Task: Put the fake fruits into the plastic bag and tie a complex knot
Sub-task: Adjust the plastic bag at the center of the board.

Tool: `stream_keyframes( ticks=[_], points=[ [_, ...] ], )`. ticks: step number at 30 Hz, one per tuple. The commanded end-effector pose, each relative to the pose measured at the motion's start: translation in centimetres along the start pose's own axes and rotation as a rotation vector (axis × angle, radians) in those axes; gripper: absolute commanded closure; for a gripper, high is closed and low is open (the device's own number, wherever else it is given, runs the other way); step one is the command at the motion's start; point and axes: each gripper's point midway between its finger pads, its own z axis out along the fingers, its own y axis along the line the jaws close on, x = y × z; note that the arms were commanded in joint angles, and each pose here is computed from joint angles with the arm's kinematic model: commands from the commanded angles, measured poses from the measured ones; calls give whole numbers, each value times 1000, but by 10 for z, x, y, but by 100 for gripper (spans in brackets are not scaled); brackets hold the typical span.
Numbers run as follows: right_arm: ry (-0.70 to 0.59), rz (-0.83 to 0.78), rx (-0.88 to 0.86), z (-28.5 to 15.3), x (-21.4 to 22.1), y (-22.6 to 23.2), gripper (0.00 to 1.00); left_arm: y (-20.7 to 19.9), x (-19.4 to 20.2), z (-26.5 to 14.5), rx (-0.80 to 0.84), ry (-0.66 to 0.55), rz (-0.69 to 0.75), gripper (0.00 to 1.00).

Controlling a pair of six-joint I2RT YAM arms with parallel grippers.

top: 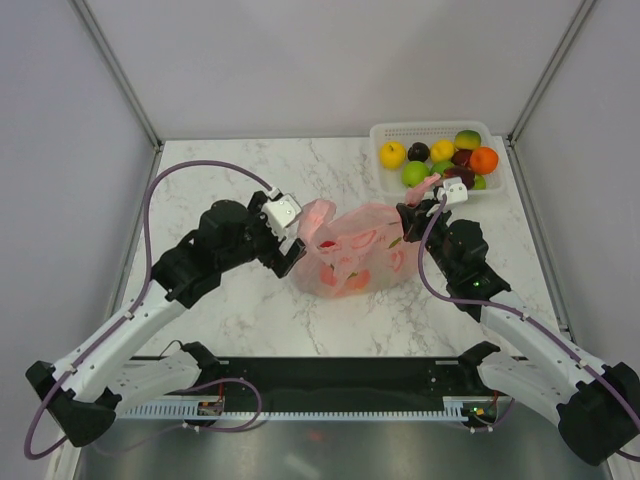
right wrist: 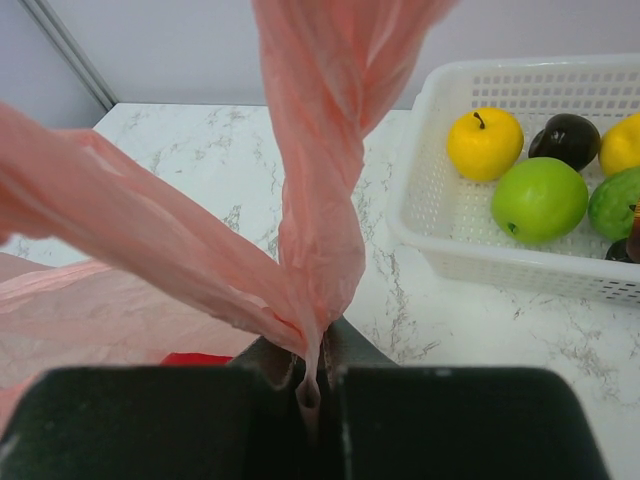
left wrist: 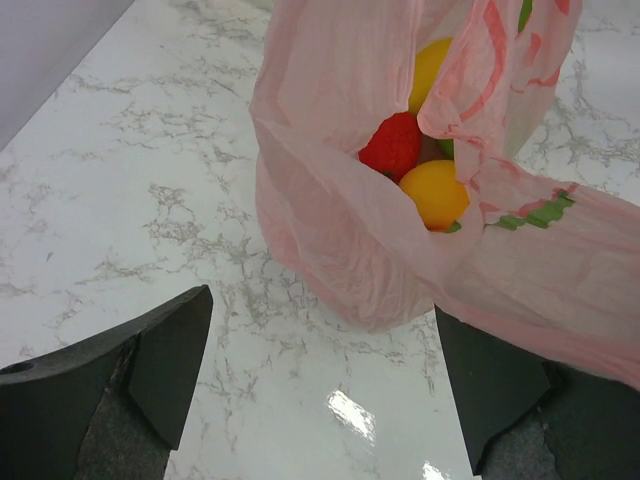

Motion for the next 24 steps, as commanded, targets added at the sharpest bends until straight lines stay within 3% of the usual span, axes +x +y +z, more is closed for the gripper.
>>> stream_keyframes(
  ticks=[1, 10, 18, 24],
  points=[
    [-49, 6, -22, 2, -22, 8, 100, 4, -33, 8, 13, -130, 99, 0],
    [-44, 1, -51, 2, -23, 13, 100, -23, -73, 19, 178, -364, 296, 0],
    [-38, -3, -86, 3, -23, 19, 100, -6, -86, 40, 123, -371, 351, 0],
    [-40, -6, -96, 1, -25, 21, 100, -16, -88, 55, 225, -406, 340, 5]
  ],
)
